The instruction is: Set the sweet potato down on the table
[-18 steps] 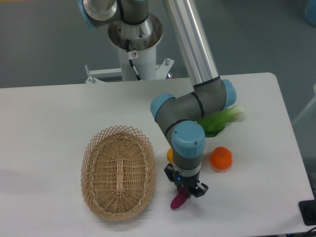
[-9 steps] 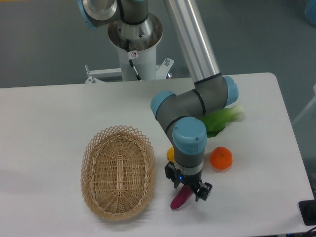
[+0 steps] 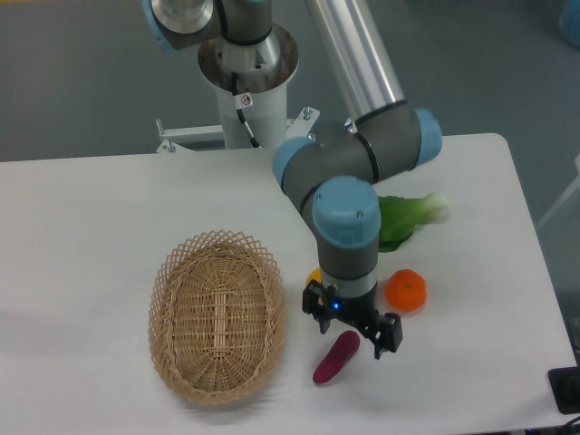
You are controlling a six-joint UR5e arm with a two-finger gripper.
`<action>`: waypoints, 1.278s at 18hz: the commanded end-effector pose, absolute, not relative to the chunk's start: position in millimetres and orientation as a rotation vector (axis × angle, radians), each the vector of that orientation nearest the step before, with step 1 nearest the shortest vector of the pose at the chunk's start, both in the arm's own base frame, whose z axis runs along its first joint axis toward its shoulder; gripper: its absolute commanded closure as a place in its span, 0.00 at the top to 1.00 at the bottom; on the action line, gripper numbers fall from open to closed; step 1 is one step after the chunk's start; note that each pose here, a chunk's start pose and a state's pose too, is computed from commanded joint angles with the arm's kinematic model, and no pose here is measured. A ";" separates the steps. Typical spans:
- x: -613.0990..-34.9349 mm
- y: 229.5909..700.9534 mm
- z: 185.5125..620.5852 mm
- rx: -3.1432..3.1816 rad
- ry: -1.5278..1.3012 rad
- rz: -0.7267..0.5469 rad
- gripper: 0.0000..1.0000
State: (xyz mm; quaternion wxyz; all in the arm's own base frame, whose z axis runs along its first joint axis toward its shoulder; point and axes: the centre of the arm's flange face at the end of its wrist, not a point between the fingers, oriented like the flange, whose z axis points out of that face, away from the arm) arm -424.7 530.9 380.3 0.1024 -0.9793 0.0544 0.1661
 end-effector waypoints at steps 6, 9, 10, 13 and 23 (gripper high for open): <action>-432.7 484.6 412.1 -2.976 0.409 0.421 1.00; -438.5 457.2 421.5 -3.005 0.512 0.369 1.00; -436.9 447.0 431.1 -3.009 0.568 0.354 1.00; -443.8 421.3 440.3 -3.014 0.711 0.297 1.00; -443.8 418.6 448.7 -2.971 0.693 0.306 1.00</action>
